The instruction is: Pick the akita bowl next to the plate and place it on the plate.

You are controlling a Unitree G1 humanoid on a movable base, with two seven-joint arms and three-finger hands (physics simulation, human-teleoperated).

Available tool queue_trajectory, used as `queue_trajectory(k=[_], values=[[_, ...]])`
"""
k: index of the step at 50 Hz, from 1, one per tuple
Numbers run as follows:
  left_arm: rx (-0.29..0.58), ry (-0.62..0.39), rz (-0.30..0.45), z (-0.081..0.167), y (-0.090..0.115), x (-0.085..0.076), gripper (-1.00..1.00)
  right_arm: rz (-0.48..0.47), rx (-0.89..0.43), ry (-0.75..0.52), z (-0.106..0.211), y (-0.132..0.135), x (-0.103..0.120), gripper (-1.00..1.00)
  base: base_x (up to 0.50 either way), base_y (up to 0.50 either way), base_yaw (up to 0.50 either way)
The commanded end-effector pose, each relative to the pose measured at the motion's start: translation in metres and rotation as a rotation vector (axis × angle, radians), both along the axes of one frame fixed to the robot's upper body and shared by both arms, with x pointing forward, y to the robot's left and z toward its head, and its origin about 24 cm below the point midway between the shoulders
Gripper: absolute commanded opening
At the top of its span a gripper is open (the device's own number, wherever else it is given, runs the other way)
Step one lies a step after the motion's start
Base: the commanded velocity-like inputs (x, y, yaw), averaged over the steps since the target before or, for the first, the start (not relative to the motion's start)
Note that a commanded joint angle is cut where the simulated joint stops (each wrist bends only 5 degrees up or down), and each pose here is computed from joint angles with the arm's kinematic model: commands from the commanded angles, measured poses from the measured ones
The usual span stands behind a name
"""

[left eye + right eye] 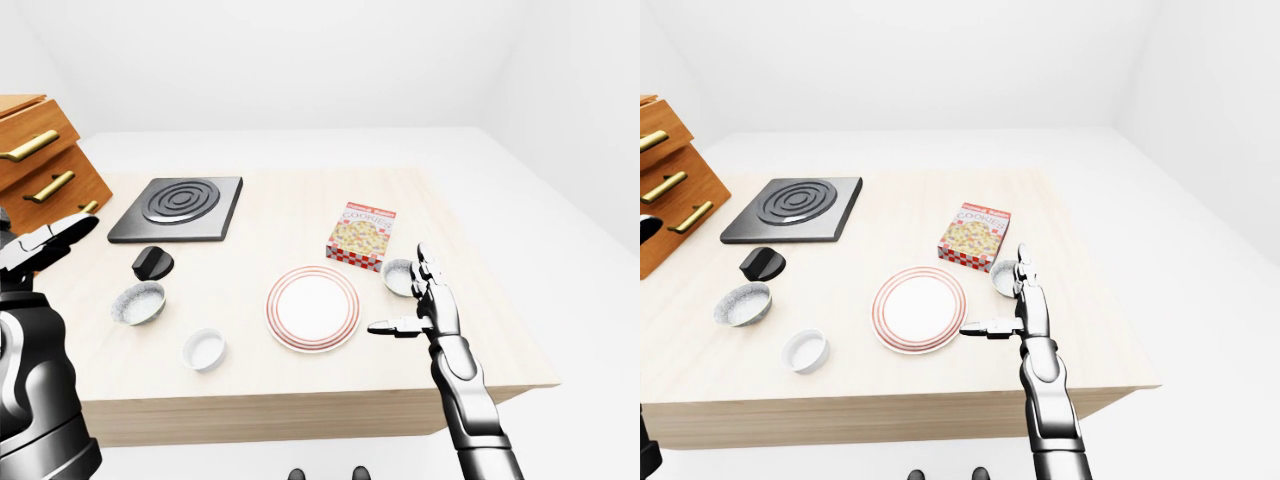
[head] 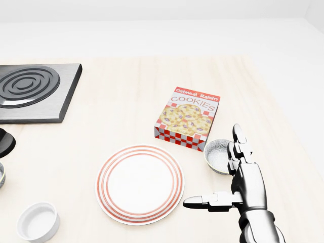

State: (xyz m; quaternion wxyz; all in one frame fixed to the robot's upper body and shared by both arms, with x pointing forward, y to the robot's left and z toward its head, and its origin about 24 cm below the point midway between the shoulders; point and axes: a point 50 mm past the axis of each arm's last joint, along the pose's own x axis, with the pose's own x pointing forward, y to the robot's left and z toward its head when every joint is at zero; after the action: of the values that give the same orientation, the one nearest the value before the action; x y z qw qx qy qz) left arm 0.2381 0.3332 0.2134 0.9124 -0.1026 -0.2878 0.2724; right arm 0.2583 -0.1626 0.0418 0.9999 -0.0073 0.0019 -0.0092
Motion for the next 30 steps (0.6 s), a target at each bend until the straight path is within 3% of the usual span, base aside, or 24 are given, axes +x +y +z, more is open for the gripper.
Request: queue_trajectory(k=[1,16,21,26,30], values=[[-0.009,0.003,0.001,-0.001,0.002,0.000,1.00,0.000,-0.003,0.002,0.000,0.000,0.000,1.00,0.00,0.00,0.00],[-0.015,0.028,-0.011,-0.008,0.000,0.004,1.00,-0.005,-0.011,0.006,-0.003,0.000,0.001,1.00,0.00,0.00,0.00],[-0.025,0.068,-0.023,-0.018,-0.001,0.009,1.00,-0.035,-0.162,-0.066,0.005,-0.007,0.004,1.00,0.00,0.00,0.00],[-0.028,0.057,-0.019,-0.016,0.000,0.008,1.00,-0.079,-0.327,-0.219,0.048,-0.020,-0.003,1.00,0.00,0.00,0.00],[-0.026,0.058,-0.022,-0.016,-0.001,0.007,1.00,-0.080,-0.441,-0.265,0.067,-0.031,-0.011,1.00,0.00,0.00,0.00]])
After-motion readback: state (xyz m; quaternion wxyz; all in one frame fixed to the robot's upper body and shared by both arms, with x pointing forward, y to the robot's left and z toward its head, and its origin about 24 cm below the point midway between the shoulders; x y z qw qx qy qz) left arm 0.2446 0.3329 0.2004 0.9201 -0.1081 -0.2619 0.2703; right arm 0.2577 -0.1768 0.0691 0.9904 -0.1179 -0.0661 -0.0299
